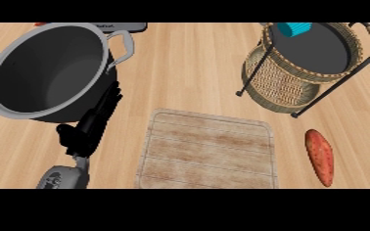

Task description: Pick the cupcake from the cutting board and place it in the tiered basket

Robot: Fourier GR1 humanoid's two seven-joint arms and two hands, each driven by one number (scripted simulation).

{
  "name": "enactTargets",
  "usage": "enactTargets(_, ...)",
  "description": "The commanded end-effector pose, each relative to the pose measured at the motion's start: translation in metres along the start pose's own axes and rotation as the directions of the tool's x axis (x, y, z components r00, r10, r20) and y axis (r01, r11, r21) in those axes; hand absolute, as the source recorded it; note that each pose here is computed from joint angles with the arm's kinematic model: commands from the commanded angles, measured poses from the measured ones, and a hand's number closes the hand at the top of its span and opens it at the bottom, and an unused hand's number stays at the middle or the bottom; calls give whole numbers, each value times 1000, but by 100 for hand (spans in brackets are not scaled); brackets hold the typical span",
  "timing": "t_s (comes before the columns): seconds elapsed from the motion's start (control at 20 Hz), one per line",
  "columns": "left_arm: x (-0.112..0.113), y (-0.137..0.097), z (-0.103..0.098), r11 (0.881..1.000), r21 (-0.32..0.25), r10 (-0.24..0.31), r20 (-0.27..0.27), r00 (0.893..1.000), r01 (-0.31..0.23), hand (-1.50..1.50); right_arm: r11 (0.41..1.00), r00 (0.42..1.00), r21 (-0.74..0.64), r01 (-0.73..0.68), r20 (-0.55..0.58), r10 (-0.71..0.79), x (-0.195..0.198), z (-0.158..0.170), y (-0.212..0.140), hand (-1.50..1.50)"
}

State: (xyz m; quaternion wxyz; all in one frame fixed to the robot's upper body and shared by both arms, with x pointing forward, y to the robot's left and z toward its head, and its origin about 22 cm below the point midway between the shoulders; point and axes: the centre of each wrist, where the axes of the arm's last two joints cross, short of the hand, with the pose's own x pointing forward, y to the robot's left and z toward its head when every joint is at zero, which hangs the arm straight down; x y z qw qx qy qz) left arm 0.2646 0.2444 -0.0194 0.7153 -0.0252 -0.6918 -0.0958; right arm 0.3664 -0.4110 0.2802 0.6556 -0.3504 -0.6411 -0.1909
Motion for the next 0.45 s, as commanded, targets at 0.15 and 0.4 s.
enactTargets(0.15,-9,10,6,999,31,12,-11,1000,-11,0,989,990,-75,127,61,-123,-35,-12,-131,-150)
enactTargets(0.4,2,9,5,1000,6,5,-1,1000,-5,0,996,996,-48,75,43,-73,-63,-4,-222,-150)
